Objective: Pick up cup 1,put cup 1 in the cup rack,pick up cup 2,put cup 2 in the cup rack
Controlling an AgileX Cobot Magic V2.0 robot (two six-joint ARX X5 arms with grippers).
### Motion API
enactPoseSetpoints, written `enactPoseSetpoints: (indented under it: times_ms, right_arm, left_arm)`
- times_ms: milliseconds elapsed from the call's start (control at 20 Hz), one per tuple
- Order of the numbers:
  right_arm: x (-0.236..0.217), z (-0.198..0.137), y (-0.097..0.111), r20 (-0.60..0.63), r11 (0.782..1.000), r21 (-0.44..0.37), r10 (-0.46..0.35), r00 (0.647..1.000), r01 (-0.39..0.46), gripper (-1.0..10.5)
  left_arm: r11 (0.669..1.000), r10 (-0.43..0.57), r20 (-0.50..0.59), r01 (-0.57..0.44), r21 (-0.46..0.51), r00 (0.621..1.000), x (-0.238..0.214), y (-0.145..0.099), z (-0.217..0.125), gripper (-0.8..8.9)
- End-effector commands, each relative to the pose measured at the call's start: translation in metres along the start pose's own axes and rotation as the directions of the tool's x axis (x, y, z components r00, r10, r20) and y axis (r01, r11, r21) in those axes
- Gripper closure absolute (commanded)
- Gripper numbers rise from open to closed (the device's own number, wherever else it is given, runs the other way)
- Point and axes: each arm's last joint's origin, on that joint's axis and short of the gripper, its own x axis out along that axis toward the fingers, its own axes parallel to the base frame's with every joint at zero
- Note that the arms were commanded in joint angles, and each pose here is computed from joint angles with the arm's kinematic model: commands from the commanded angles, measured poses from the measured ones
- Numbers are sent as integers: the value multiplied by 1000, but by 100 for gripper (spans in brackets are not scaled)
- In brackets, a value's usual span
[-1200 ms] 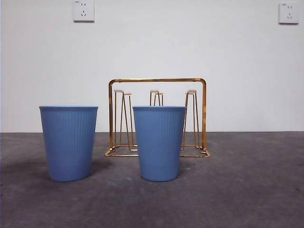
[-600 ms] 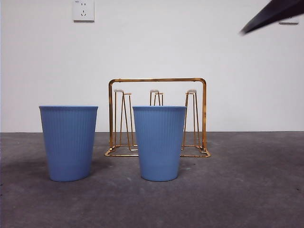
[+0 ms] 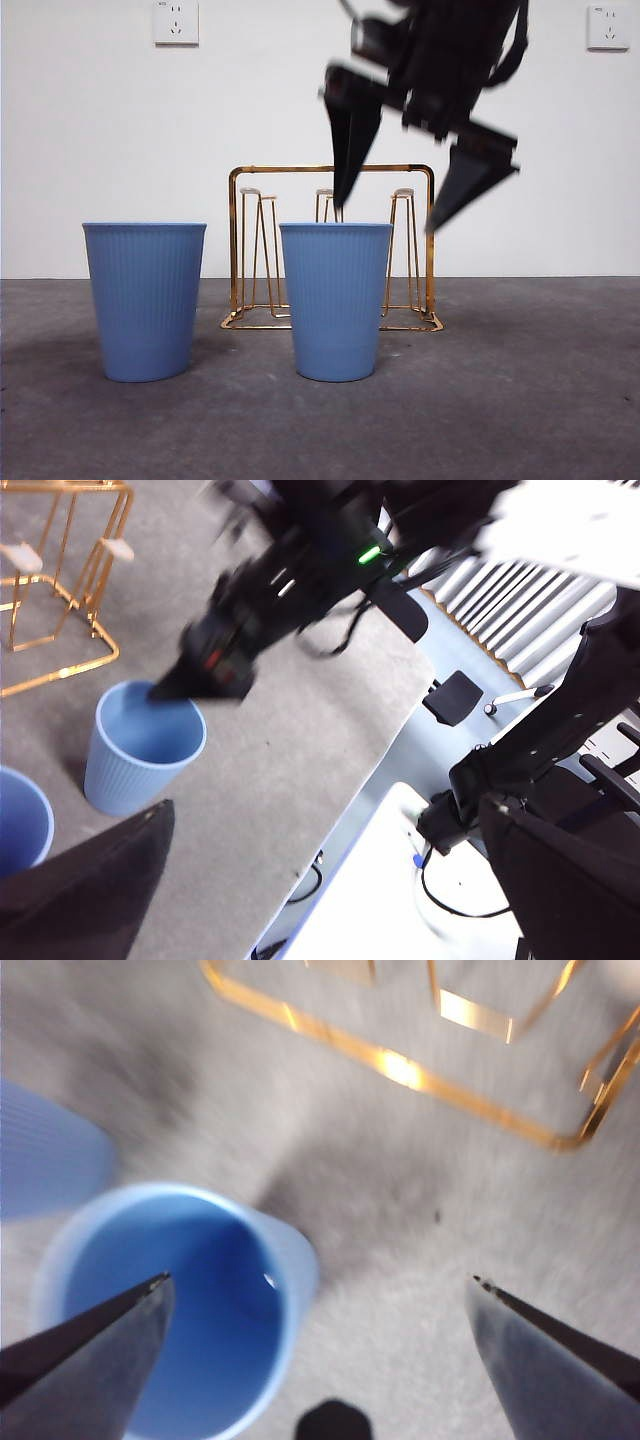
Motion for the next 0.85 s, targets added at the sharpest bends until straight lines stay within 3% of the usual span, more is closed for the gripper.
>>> enactPoseSetpoints:
  times_ms: [50,250,350,450,700,850]
  right_arm:
    - [21,-2,-1,-68,1000,14,-12,998,13,480]
    - [40,-4,-3,-121,1000,18,-15,993,17,680]
    - [40,-3,-3,-116,1000,2,-2,993,3,939]
    - [40,-3,-1,-117,999,-6,50,992,-51,958]
    - [33,-4,0,-124,996,-34,79,989,-84,958]
    - [-5,-5,4,-46,993,-78,90,995,-93,958]
  left_arm:
    - [1000,-8,13,8,3,1000,-1,-2,2,91]
    - [1000,-8,14,8,1,1000,-1,-2,2,91]
    - [1000,-8,14,8,0,1000,-1,-2,2,91]
    - [1000,-8,12,8,-2,1000,0,-1,2,91]
    - [999,-14,23,15,-39,1000,3,1,7,91]
    - [994,-98,43,100,-50,994,6,0,13,91]
